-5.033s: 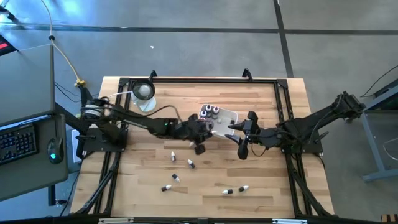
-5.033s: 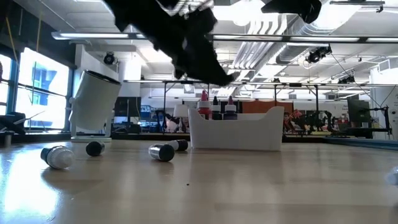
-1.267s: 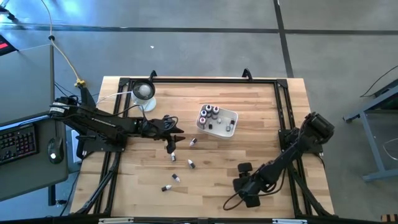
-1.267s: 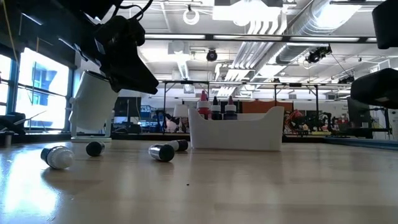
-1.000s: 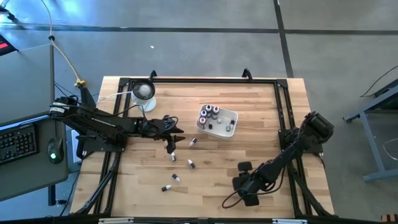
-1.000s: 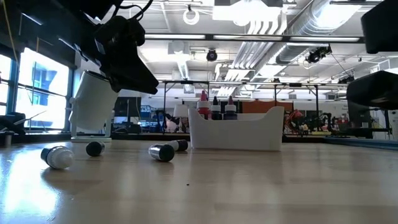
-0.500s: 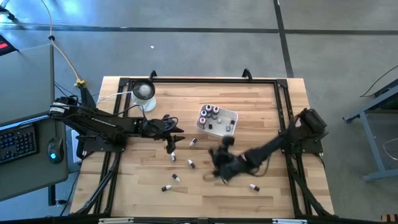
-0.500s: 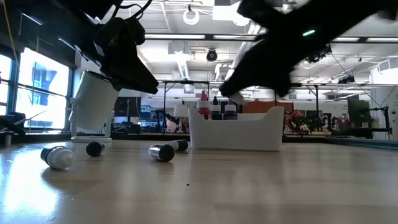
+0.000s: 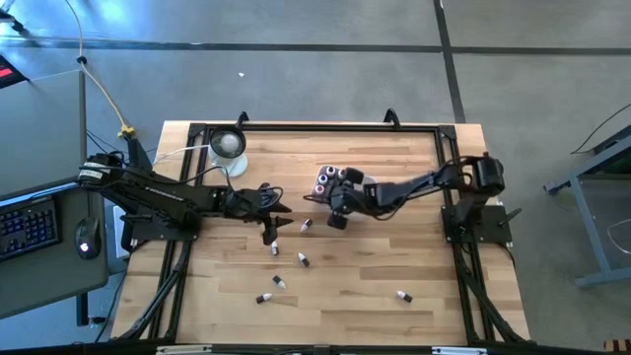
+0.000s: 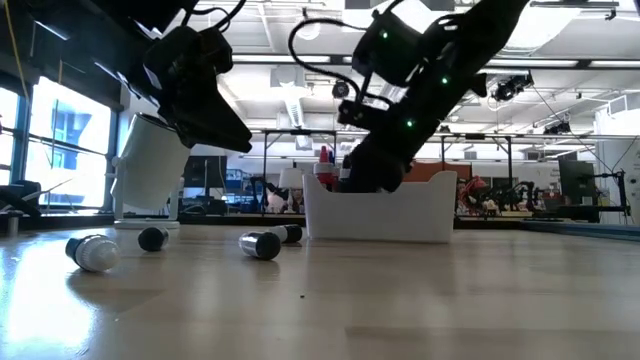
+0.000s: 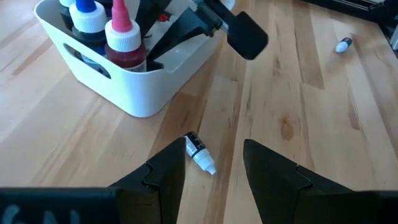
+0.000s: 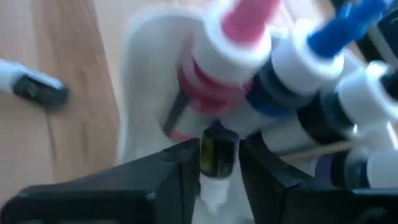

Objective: Pick & Place food coloring
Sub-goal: Put the green small food coloring bottle into the white bin, then put the black small food coloring bottle into the white bin

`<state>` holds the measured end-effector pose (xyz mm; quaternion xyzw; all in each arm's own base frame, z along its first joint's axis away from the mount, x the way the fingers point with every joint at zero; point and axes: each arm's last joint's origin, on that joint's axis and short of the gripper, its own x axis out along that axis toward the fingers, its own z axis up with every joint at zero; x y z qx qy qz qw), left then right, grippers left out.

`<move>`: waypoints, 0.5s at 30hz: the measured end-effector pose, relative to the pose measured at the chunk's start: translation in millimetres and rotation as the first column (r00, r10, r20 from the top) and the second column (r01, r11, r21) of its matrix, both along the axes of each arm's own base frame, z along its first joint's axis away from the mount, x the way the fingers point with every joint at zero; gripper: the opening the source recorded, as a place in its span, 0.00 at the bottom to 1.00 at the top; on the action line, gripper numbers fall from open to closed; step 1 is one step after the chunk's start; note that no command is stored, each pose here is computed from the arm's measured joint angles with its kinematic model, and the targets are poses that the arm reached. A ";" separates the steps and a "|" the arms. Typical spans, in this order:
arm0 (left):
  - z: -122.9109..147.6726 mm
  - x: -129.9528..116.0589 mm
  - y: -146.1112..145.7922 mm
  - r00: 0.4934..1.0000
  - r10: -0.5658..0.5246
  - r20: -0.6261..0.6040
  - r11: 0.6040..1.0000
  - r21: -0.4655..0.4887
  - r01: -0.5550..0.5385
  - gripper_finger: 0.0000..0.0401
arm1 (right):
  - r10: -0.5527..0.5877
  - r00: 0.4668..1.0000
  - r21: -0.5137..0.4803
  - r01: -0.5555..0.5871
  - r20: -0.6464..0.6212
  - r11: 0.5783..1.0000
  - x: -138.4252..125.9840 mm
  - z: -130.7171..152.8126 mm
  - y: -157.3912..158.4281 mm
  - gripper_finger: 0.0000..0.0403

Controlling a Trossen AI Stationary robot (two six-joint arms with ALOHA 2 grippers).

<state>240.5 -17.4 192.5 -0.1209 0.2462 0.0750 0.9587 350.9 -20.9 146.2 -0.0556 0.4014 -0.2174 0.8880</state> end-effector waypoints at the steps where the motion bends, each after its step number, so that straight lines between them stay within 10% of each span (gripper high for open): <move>1: 0.0 0.0 0.0 1.000 0.001 0.000 1.000 0.000 -0.001 0.40 | -0.005 1.000 0.003 0.005 -0.017 1.000 -1.4 -1.1 -2.6 0.29; 15: -8.7 6.2 3.2 0.990 0.144 0.002 0.990 0.014 -0.144 0.40 | 0.071 0.994 -0.025 -0.069 0.084 0.997 -15.6 48.4 27.8 0.42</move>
